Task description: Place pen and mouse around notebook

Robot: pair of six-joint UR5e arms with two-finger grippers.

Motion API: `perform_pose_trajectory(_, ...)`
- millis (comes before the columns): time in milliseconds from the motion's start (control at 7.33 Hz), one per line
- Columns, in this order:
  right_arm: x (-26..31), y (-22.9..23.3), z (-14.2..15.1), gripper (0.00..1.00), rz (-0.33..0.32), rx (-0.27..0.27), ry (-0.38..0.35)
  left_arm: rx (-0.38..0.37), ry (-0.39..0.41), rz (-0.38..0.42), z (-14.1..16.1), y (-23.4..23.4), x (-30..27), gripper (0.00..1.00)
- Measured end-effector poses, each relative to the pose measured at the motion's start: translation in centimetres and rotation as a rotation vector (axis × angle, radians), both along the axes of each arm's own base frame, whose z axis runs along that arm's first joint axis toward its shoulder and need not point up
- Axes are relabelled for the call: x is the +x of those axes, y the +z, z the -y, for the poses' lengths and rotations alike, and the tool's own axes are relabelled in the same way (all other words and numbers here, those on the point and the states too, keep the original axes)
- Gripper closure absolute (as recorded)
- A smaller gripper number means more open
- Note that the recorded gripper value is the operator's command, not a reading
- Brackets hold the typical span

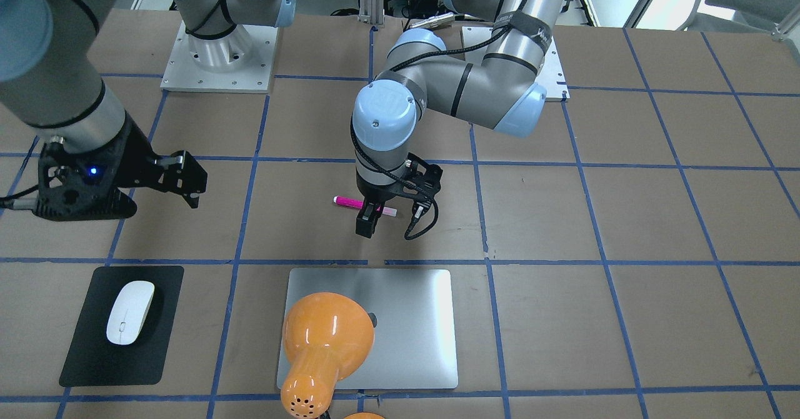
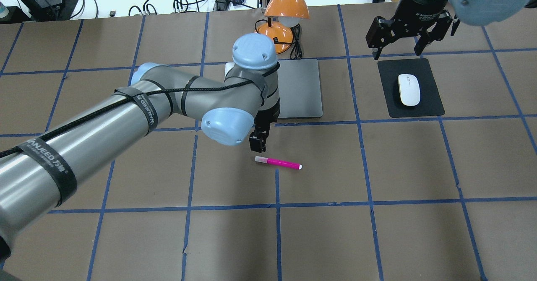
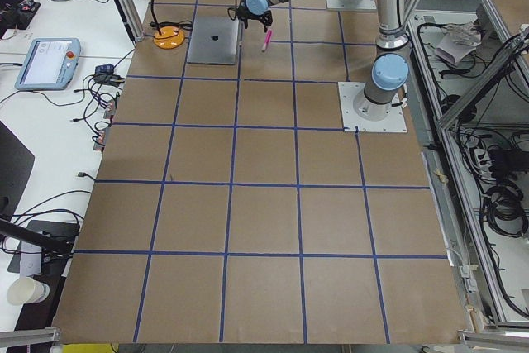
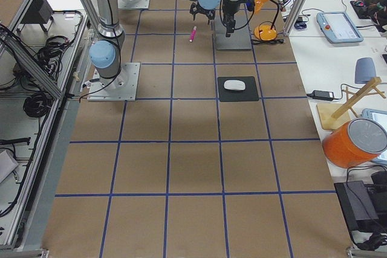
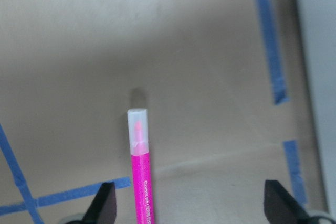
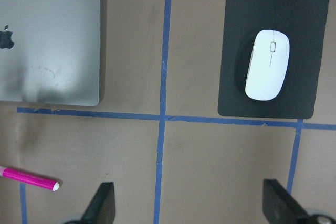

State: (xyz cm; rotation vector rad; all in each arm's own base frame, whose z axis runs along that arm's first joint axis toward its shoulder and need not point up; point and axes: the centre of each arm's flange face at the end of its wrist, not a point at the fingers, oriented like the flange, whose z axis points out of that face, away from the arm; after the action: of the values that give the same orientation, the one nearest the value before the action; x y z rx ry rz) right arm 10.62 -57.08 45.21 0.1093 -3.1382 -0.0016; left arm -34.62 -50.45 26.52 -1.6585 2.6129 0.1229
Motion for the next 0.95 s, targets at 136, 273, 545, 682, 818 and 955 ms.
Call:
perform_pose_trajectory(136,0.8,1.5,-1.4,0.0,0.001,0.003,-0.012,0.025,-0.197,-0.012,1.1,4.4,1.8,0.0)
perform_pose_trajectory(273,1.9,2.4,-2.4,0.0,0.002,0.012,-0.033,0.038,-0.382,-0.035,1.8,8.6,4.1,0.0)
perform_pose_trajectory(545,4.1,2.7,-3.3,0.0,-0.006,0.018,-0.057,0.008,-0.703,-0.073,2.0,14.8,8.9,0.0)
perform_pose_trajectory(682,4.5,3.0,-3.4,0.0,-0.009,0.013,-0.062,-0.016,-0.833,-0.08,1.9,17.1,11.4,0.0)
perform_pose_trajectory(818,4.7,3.2,-3.6,0.0,-0.007,0.008,-0.065,-0.044,-0.931,-0.079,1.8,19.1,14.1,0.0)
perform_pose_trajectory(955,4.8,3.3,-3.6,0.0,-0.004,0.006,-0.069,-0.069,-0.998,-0.074,1.7,20.6,16.5,0.0)
